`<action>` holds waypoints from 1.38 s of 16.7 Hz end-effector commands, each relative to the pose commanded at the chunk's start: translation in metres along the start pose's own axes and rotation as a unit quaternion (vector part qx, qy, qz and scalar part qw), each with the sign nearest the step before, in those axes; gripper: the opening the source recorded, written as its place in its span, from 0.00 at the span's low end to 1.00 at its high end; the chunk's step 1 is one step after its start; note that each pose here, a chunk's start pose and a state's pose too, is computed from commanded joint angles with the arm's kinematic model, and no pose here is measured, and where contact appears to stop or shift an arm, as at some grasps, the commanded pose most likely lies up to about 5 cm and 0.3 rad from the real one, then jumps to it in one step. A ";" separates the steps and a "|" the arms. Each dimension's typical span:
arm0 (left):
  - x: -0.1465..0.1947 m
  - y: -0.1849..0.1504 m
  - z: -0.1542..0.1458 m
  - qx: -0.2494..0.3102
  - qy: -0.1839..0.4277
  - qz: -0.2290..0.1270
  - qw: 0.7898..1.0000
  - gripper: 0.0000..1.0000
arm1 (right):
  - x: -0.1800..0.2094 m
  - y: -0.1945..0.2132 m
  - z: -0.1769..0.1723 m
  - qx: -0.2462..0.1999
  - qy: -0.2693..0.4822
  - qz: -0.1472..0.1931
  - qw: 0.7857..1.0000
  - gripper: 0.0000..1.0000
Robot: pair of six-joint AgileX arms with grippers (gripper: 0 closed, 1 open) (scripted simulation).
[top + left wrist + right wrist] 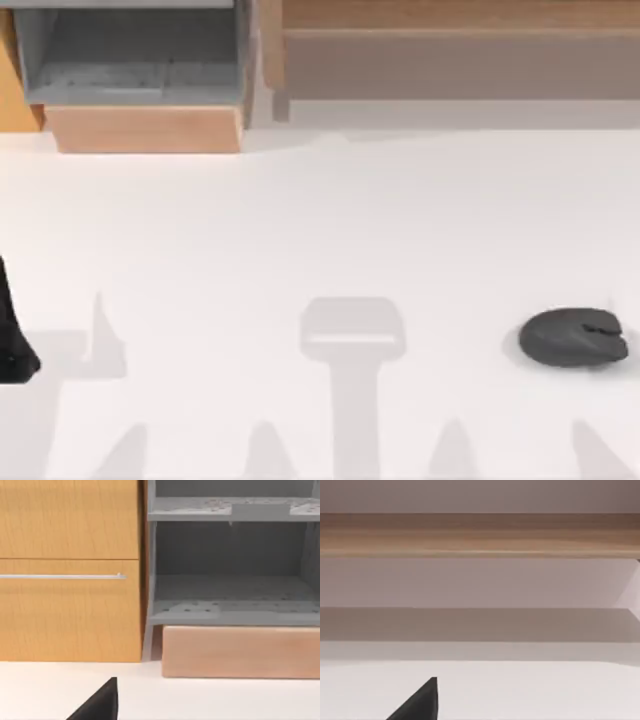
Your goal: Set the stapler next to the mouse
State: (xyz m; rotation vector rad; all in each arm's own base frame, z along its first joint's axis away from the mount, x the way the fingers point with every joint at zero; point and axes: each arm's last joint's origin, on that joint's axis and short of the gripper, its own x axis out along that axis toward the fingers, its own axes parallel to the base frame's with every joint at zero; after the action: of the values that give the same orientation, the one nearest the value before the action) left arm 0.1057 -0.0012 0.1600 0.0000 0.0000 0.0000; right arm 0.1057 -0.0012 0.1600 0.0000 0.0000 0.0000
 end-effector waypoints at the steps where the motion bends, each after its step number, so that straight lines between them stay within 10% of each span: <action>1: 0.000 0.000 0.000 0.000 0.000 0.000 1.000 1.00 | 0.000 0.000 0.000 0.000 0.000 0.000 1.000 1.00; 9: 0.000 0.000 0.000 0.000 0.000 0.000 1.000 1.00 | 0.008 0.012 0.014 0.125 0.203 0.026 0.971 1.00; 19: 0.000 0.000 0.000 0.000 0.000 0.000 1.000 1.00 | 0.033 0.042 0.008 0.184 0.650 -0.136 0.724 1.00; 23: 0.000 0.000 0.000 0.000 0.000 0.000 1.000 1.00 | 0.036 0.049 0.009 0.176 0.685 -0.174 0.685 1.00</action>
State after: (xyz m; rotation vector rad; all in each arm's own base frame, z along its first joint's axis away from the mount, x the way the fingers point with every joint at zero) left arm 0.1057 -0.0012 0.1600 0.0000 0.0000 0.0000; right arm 0.1419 0.0477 0.1686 0.3935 1.5348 -0.3889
